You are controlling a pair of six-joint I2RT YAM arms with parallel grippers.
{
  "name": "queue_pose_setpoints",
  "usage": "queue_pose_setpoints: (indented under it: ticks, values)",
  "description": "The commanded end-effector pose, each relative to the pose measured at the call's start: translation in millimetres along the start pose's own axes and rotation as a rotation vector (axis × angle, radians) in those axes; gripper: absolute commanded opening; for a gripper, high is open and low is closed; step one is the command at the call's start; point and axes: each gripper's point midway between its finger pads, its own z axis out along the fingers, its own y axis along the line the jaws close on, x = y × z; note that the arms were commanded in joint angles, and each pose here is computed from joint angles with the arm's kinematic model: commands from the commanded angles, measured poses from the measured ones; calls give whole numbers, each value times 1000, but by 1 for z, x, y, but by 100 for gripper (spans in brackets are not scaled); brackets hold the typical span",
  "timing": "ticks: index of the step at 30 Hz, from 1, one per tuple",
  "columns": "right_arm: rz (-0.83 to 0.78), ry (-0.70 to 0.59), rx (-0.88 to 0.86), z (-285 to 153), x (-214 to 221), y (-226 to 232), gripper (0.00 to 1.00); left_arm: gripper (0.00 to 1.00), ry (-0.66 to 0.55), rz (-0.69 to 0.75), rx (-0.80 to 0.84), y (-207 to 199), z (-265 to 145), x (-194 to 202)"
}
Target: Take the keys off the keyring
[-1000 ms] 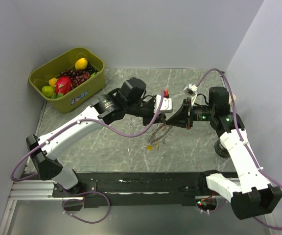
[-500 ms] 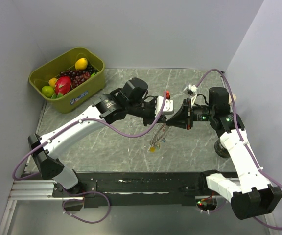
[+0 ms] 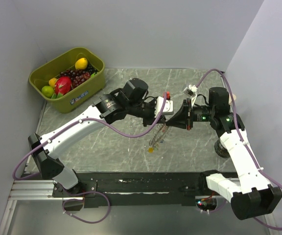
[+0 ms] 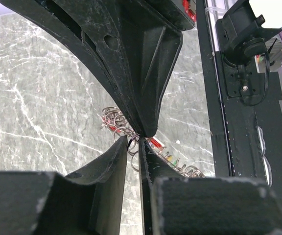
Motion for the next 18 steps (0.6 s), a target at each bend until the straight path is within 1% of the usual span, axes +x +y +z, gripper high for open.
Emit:
queue_pose_setpoints:
  ticks: [1,3,4,5,10,15,16,18]
  values:
    - [-92,-34,-50,-4,-17,18,0,15,-38,23,24,-4,-1,-14]
    - [-95,-33,-50,-4,-17,18,0,10,-40,21,31,-5,0,-14]
    - [-94,-32,-50,-4,-17,18,0,3,-37,18,38,-6,2,-13]
    - [-94,-30,-50,-4,-17,18,0,1,-39,18,38,-6,2,-14]
    - [-112,-29,-44,-5,-18,18,0,1,-44,3,72,-11,6,-13]
    - [-129,-27,-53,-6,-16,21,0,1,-57,-31,70,-11,8,-11]
    - [-135,-23,-53,-6,-15,22,5,1,-68,-37,72,-11,8,-13]
    - [-155,-22,-46,-8,-15,23,18,1,-89,-64,93,-13,5,-16]
